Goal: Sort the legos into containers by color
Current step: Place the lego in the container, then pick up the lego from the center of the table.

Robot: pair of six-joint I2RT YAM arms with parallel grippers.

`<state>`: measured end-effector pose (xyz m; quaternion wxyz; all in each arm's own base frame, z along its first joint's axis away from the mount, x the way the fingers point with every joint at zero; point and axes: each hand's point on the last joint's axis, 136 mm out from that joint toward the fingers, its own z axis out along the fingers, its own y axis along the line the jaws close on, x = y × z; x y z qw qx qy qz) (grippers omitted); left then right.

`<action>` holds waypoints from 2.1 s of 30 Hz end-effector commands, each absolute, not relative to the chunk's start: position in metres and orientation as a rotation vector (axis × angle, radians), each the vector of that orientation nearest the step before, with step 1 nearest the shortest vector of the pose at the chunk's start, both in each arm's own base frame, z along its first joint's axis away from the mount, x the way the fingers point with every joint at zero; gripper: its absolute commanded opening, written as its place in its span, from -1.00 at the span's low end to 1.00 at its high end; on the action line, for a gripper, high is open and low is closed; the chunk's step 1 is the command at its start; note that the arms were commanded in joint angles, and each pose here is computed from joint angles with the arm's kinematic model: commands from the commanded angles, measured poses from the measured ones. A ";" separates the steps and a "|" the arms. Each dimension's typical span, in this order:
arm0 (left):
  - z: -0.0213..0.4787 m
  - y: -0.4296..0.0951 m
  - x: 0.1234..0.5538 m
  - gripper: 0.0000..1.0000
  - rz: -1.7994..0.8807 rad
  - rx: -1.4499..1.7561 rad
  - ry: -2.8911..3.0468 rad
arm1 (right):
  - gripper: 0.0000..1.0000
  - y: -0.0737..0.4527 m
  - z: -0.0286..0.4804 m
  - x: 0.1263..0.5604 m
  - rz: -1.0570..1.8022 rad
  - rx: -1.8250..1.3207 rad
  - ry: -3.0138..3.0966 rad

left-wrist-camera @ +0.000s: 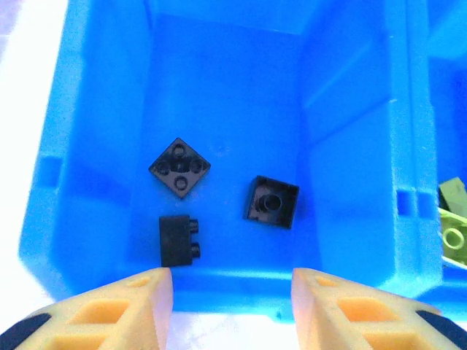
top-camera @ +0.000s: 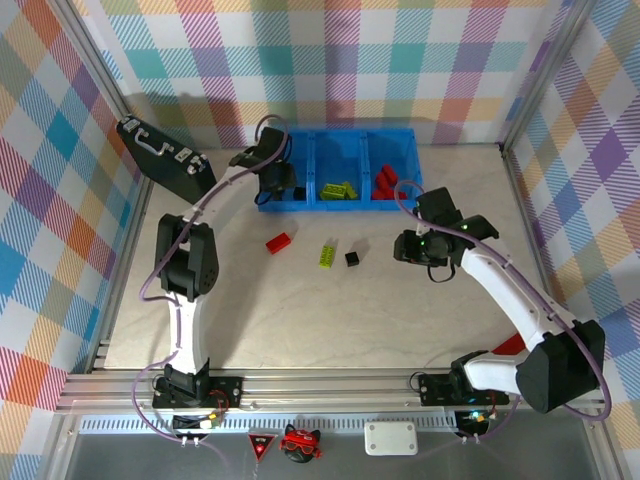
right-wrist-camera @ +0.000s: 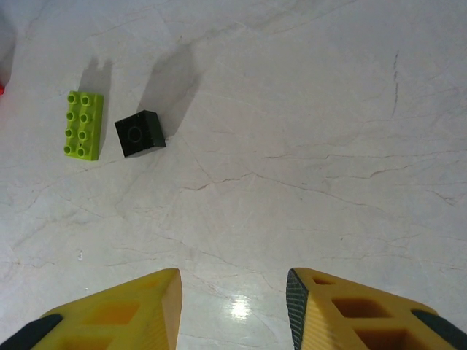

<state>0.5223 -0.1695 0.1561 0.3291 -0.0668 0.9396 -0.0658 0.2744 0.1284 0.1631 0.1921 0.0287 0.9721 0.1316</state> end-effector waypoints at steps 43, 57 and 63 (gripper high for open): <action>0.127 -0.104 0.342 -0.06 -0.328 -0.407 2.616 | -0.04 0.343 0.108 0.326 0.395 -0.624 2.806; 0.135 -0.056 0.309 -0.05 -0.345 -0.563 2.578 | 0.59 0.420 0.076 0.351 0.368 -0.869 2.731; 0.138 -0.057 0.308 -0.05 -0.367 -0.576 2.564 | 0.93 0.426 0.058 0.370 0.267 -0.859 2.709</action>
